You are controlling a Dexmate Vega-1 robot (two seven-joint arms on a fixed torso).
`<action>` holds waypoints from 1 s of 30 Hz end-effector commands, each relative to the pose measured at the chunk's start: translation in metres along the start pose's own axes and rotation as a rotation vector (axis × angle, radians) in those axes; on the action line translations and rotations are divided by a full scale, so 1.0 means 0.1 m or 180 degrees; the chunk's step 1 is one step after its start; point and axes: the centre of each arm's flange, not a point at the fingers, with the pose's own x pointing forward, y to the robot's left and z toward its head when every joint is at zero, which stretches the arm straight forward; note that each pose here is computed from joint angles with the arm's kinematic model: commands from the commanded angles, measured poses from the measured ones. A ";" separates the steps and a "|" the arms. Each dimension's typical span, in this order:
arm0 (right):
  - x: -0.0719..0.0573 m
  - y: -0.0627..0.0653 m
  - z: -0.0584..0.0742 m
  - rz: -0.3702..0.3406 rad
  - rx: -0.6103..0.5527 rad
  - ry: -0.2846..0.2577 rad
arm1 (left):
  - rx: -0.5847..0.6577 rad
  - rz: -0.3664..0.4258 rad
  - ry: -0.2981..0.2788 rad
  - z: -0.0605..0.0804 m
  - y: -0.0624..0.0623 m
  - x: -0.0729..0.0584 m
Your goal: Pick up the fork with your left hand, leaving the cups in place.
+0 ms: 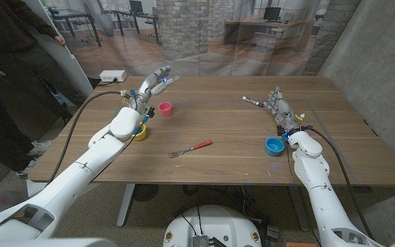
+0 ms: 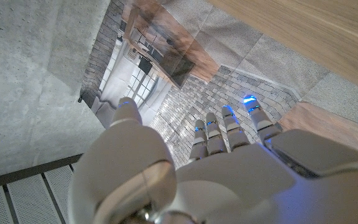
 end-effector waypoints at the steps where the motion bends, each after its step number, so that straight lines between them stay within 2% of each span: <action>1: 0.01 -0.03 -0.02 -0.0037 0.0021 -0.0023 | 0.0171 -0.0204 -0.0086 0.15 -0.01 0.10; 30: -0.04 -0.06 -0.03 -0.0110 0.0047 -0.0083 | 0.0536 -0.0866 -0.0310 0.51 -0.08 0.24</action>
